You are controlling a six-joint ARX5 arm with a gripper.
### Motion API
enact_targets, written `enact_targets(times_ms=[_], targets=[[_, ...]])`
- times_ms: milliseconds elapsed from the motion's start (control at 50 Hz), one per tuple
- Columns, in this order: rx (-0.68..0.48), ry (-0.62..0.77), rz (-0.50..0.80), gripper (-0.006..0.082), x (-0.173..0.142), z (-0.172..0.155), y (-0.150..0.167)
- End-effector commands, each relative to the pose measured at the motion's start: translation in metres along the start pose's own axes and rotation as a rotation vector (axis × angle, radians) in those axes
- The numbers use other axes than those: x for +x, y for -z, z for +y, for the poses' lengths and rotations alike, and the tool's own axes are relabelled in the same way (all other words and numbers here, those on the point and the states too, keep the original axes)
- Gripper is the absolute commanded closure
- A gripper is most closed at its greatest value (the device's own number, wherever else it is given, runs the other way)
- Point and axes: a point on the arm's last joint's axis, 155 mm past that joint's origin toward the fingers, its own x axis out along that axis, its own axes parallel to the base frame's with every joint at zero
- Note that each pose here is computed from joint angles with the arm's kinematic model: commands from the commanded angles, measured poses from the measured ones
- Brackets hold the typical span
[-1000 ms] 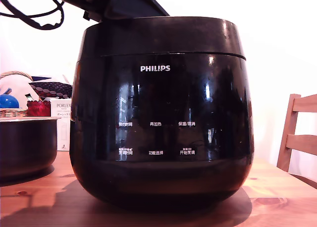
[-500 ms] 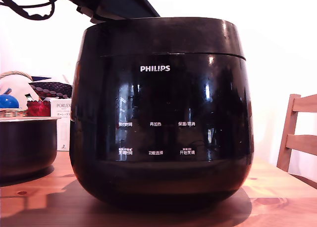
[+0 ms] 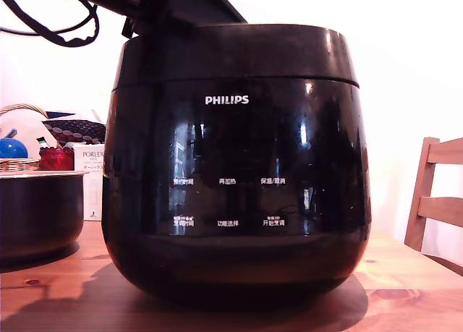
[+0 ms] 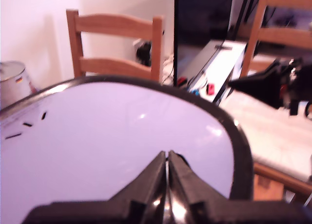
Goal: Open the rice cooker by pressing the large metal button on the top of its lid with medium force
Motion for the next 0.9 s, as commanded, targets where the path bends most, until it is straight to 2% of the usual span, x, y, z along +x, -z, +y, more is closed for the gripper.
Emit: enact_targets(times_ms=[0, 260, 560, 700, 880], targets=[[-0.034, 0.000, -0.016, 0.0786, -0.004, -0.001, 0.001], [-0.008, -0.073, -0.106, 0.0786, -0.032, 0.004, -0.034], [-0.003, -0.193, -0.127, 0.0786, -0.068, 0.020, -0.047], [-0.003, -0.298, -0.158, 0.0786, -0.090, 0.039, -0.057], [0.087, -0.488, -0.190, 0.0786, -0.130, 0.073, -0.070]])
